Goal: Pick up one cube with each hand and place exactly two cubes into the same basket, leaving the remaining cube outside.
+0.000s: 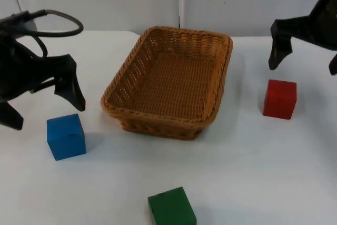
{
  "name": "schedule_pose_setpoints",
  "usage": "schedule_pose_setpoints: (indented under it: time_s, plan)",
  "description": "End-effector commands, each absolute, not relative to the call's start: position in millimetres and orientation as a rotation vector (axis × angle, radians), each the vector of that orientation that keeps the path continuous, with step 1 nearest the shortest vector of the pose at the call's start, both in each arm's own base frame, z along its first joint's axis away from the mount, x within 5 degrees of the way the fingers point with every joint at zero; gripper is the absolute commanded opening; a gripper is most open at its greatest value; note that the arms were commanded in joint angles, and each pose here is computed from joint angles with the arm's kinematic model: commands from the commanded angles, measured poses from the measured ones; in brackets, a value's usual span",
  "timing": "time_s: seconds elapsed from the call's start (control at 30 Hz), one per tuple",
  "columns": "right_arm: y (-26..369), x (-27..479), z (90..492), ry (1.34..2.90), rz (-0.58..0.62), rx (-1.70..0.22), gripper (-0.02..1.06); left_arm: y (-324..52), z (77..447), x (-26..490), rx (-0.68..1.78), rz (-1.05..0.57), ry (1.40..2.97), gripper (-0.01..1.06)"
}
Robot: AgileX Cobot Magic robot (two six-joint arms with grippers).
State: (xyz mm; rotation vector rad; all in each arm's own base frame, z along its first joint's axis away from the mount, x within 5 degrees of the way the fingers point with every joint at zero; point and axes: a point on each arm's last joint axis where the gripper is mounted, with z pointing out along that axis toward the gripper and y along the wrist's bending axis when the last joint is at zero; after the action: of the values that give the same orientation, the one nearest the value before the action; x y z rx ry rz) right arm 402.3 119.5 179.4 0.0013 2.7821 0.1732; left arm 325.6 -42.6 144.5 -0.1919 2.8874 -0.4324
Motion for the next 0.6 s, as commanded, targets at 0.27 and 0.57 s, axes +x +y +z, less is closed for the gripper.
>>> schedule_pose_setpoints:
  time_s: [0.27, 0.57]
  plan:
    - [128.2, 420.0, 147.8, 2.802, 0.189, 0.147, 1.05, -44.2, 124.0, 331.6, -0.252, -0.425, 2.908, 1.05]
    - [138.0, 419.9, 111.3, 2.861, 0.174, 0.129, 1.05, -44.8, 106.9, 337.8, -0.278, -0.393, 2.890, 1.05]
